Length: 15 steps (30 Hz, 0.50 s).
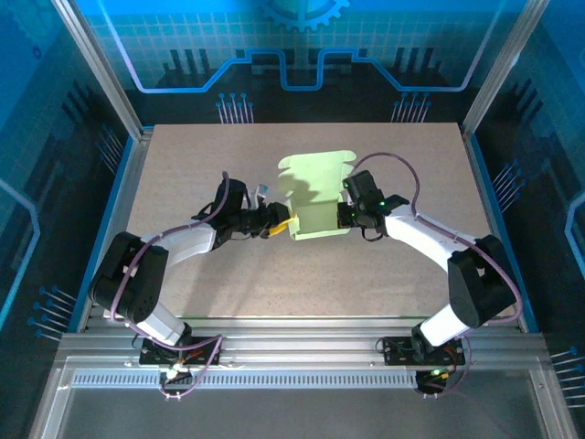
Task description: Fold the paper box
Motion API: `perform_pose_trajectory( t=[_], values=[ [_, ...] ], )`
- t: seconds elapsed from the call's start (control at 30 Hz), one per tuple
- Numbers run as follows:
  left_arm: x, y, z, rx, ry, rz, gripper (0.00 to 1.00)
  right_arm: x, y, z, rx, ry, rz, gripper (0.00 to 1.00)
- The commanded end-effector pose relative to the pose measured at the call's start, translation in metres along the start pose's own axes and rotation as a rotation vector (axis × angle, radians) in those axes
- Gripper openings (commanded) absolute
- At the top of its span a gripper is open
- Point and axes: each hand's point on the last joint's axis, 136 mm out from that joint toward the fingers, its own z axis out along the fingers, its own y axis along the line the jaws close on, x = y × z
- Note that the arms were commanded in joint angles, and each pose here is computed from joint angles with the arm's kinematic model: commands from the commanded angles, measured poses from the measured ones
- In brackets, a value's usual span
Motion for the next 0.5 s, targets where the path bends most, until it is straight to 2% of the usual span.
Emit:
perform_pose_trajectory(
  t=[0.0,0.23,0.47],
  values=[
    [0.002,-0.005,0.001,-0.017,0.013,0.038,0.5,-0.006,0.005,-0.002,0.012,-0.01,-0.027,0.0],
    [0.001,-0.009,0.013,0.016,0.023,0.028,0.49,-0.005,0.006,-0.003,0.005,-0.01,-0.027,0.0],
    [0.002,-0.008,0.023,0.008,0.037,0.023,0.43,-0.004,0.01,-0.001,-0.003,-0.005,-0.027,0.0]
  ],
)
